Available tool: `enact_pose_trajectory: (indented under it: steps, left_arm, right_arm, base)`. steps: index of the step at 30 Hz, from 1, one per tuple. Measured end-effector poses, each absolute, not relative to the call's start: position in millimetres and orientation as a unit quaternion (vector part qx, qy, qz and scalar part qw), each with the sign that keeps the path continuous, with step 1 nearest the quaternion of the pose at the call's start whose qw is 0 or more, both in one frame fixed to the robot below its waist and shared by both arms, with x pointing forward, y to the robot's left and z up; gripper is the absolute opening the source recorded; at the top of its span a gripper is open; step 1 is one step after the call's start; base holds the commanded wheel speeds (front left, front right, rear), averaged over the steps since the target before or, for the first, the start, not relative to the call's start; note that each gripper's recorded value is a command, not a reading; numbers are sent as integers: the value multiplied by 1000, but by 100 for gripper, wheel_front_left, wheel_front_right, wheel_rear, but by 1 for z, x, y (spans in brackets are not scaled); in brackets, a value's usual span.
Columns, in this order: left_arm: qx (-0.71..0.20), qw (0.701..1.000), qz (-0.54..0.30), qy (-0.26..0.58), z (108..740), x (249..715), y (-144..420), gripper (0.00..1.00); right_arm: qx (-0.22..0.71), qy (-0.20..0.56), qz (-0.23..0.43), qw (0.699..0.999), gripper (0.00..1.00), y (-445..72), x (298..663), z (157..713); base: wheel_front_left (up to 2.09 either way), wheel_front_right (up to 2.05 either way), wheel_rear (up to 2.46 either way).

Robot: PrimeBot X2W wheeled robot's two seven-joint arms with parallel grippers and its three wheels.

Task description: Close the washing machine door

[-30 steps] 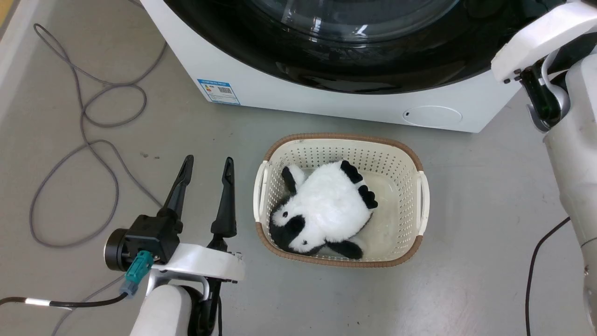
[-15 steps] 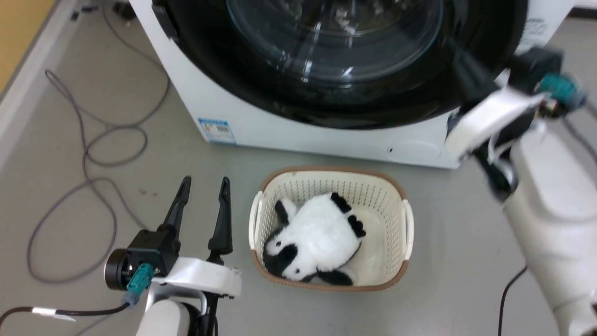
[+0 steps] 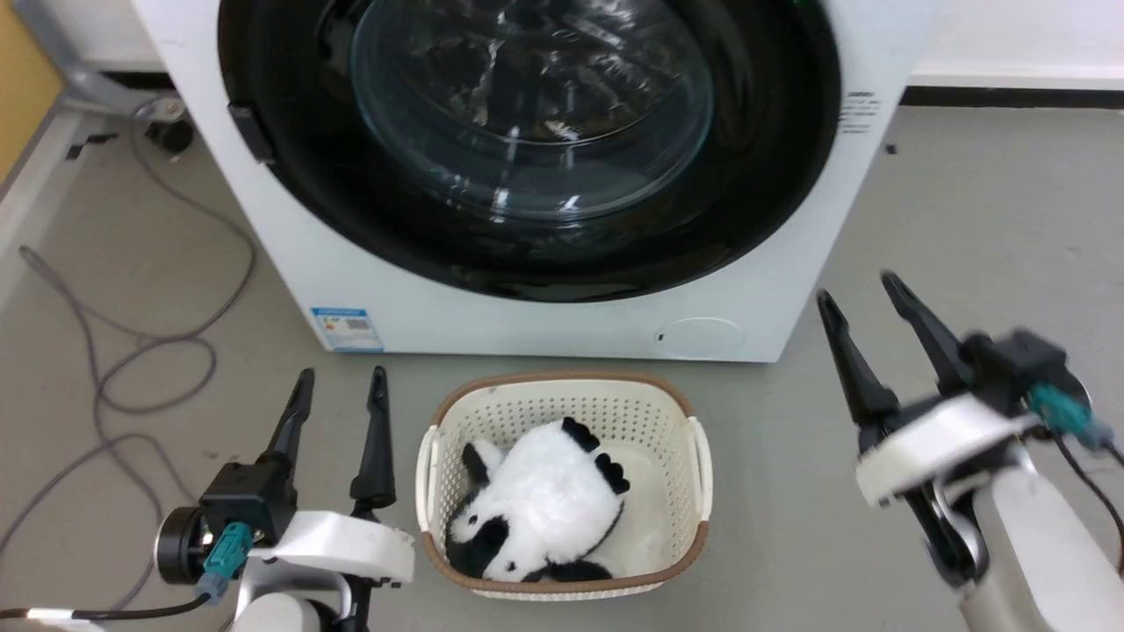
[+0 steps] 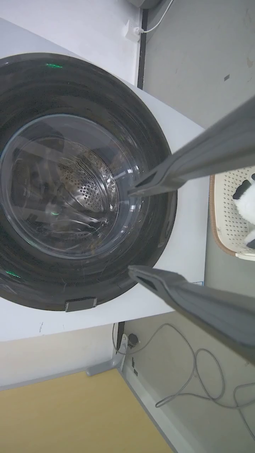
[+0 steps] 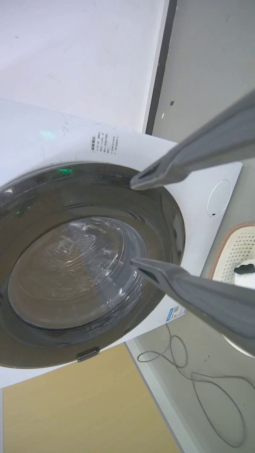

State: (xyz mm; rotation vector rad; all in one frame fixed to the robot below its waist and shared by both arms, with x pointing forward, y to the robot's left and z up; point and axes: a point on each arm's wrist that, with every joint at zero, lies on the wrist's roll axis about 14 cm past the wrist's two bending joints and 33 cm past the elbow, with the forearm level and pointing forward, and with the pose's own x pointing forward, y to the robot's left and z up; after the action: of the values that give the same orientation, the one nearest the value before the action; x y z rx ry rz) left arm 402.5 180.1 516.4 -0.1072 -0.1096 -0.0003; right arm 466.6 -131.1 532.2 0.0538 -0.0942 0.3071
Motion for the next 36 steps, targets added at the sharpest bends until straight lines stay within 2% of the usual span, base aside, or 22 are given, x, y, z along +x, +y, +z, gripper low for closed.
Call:
enact_pose_trajectory:
  steps: [10, 17, 26, 33, 34, 36]
  left_arm:
    - [-42, 998, -25, -40, 508, 397, 170, 100]
    - [-34, 998, -37, -23, 498, 386, 166, 100]
    - [-29, 999, -34, -10, 490, 370, 169, 100]
    - [-20, 999, -35, -5, 486, 367, 170, 100]
    - [-20, 999, -35, -5, 486, 367, 170, 0]
    - [-21, 999, -35, -5, 486, 366, 170, 0]
  right_arm:
    - [40, -37, 58, 997, 100, -176, 396, 524]
    - [30, -21, 30, 999, 100, -185, 359, 522]
    - [31, -18, 39, 999, 100, -177, 341, 525]
    - [37, -25, 38, 998, 100, -178, 341, 529]
    - [37, -25, 38, 998, 0, -178, 341, 529]
    - [37, -25, 38, 998, 0, -178, 341, 529]
  base:
    - [0, 0, 0]
    - [0, 0, 0]
    - [0, 0, 0]
    - [0, 0, 0]
    - [0, 0, 0]
    - [0, 0, 0]
